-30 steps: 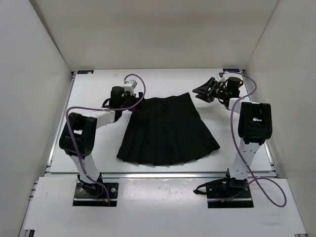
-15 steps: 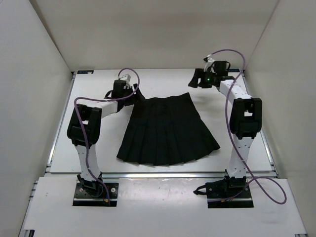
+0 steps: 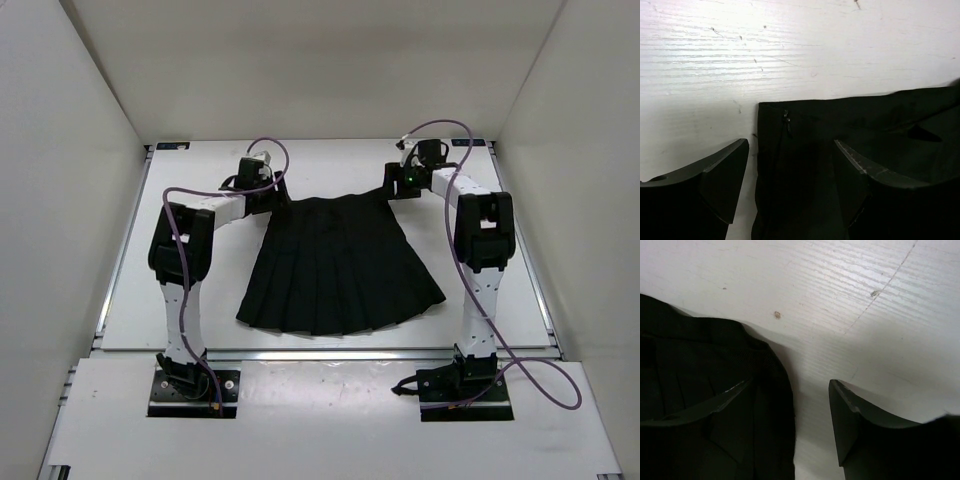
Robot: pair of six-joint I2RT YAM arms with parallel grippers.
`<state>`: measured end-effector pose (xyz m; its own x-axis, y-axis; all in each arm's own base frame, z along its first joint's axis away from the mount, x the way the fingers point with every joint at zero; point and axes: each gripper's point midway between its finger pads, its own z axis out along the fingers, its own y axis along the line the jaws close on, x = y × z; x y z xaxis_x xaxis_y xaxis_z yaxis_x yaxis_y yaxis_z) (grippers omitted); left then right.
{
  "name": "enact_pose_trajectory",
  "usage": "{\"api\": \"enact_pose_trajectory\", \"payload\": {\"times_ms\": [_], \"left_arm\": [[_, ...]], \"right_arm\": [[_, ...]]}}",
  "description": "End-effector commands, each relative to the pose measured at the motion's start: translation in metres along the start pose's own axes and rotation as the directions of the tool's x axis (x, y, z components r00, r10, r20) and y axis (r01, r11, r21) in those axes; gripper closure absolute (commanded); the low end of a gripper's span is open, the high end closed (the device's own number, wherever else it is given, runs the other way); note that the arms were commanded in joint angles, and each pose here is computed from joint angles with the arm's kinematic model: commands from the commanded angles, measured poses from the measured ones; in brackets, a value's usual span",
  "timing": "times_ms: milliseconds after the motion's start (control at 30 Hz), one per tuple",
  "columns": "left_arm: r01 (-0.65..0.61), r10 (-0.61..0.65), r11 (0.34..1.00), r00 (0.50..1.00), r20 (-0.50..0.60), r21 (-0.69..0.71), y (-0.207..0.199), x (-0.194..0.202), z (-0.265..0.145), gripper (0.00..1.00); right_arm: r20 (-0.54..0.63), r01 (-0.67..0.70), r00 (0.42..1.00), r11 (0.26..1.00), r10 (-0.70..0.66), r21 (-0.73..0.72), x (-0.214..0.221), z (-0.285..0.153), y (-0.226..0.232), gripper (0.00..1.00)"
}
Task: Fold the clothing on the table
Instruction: Fold the skirt
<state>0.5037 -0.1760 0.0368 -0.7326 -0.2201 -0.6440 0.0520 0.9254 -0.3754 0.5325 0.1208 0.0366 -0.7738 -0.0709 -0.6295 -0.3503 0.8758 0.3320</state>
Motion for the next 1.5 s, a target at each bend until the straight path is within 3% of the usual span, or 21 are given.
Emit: {"api": "enact_pose_trajectory", "payload": {"times_ms": [0,133,233,300,367,400,433,467,633,700,800,867,1000,1067,1100,1133,1167,1233,1267,1467], "left_arm": [[-0.040,0.040,0.999,0.999,-0.002,-0.002,-0.010,-0.009,-0.002,0.23],[-0.031,0.031,1.000,0.999,-0.015,0.006,-0.009,-0.005,0.003,0.30],[-0.020,0.021,1.000,0.999,-0.034,0.009,-0.006,-0.004,0.007,0.48],[-0.029,0.029,1.000,0.998,-0.049,0.009,-0.009,-0.001,0.007,0.55],[-0.033,0.033,0.999,0.998,-0.046,0.010,-0.008,-0.002,0.009,0.64],[-0.035,0.037,0.999,0.998,-0.050,0.028,-0.011,-0.001,0.008,0.74],[-0.035,0.036,0.999,0.998,-0.042,0.042,-0.014,-0.007,0.006,0.93],[-0.039,0.041,0.998,0.998,-0.041,0.052,-0.018,-0.009,0.005,1.00],[-0.127,0.121,0.988,0.989,0.081,0.085,-0.042,-0.068,-0.024,1.00],[-0.166,0.147,0.980,0.975,0.170,0.107,-0.063,-0.112,-0.045,1.00],[-0.205,0.156,0.970,0.937,0.312,0.130,-0.087,-0.176,-0.087,1.00],[-0.247,0.173,0.957,0.905,0.388,0.149,-0.110,-0.206,-0.115,1.00],[-0.328,0.184,0.929,0.810,0.557,0.171,-0.153,-0.252,-0.201,1.00],[-0.367,0.219,0.921,0.764,0.607,0.129,-0.159,-0.253,-0.227,1.00],[-0.399,0.253,0.911,0.741,0.622,0.106,-0.161,-0.243,-0.237,1.00],[-0.405,0.272,0.909,0.751,0.601,0.094,-0.156,-0.223,-0.238,1.00],[-0.416,0.286,0.906,0.743,0.605,0.082,-0.156,-0.215,-0.239,1.00],[-0.423,0.313,0.900,0.793,0.522,0.103,-0.134,-0.162,-0.225,1.00],[-0.424,0.325,0.898,0.821,0.470,0.120,-0.122,-0.130,-0.219,1.00],[-0.484,0.431,0.867,0.847,0.310,0.119,-0.082,0.027,-0.241,1.00]], "right_arm": [[0.029,0.026,0.999,1.000,-0.026,-0.013,-0.014,0.005,0.001,0.43],[0.026,0.031,0.999,0.999,-0.030,-0.028,-0.015,0.010,0.008,0.50],[0.028,0.025,0.999,0.999,-0.024,-0.041,-0.016,0.012,0.012,0.55],[0.025,0.032,0.999,0.998,-0.031,-0.056,-0.015,0.015,0.015,0.59],[0.031,0.040,0.999,0.997,-0.038,-0.062,-0.019,0.016,0.017,0.71],[0.028,0.011,1.000,0.998,-0.009,-0.061,-0.018,0.017,0.020,0.90],[0.037,0.002,0.999,0.999,0.000,-0.049,-0.022,0.015,0.016,1.00],[0.039,-0.006,0.999,0.998,0.008,-0.057,-0.025,0.014,0.020,1.00],[0.174,0.012,0.985,0.998,-0.001,-0.059,-0.088,-0.029,0.026,1.00],[0.262,0.034,0.965,0.999,-0.022,-0.041,-0.125,-0.062,0.029,1.00],[0.438,0.073,0.897,0.997,-0.060,-0.015,-0.193,-0.135,0.046,1.00],[0.559,0.141,0.819,0.990,-0.131,0.024,-0.236,-0.198,0.074,1.00],[0.679,0.201,0.689,0.967,-0.251,0.154,-0.263,-0.298,0.114,1.00],[0.665,0.208,0.686,0.956,-0.294,0.208,-0.241,-0.306,0.114,1.00],[0.708,0.205,0.633,0.950,-0.313,0.237,-0.240,-0.336,0.128,1.00],[0.662,0.174,0.695,0.958,-0.283,0.226,-0.213,-0.308,0.109,1.00],[0.652,0.158,0.711,0.963,-0.263,0.217,-0.187,-0.302,0.104,1.00],[0.650,0.139,0.725,0.973,-0.227,0.185,-0.148,-0.304,0.099,1.00],[0.594,0.127,0.778,0.977,-0.204,0.170,-0.114,-0.277,0.090,1.00],[0.381,0.106,0.915,0.990,-0.133,0.091,0.048,-0.235,0.112,1.00]]}}
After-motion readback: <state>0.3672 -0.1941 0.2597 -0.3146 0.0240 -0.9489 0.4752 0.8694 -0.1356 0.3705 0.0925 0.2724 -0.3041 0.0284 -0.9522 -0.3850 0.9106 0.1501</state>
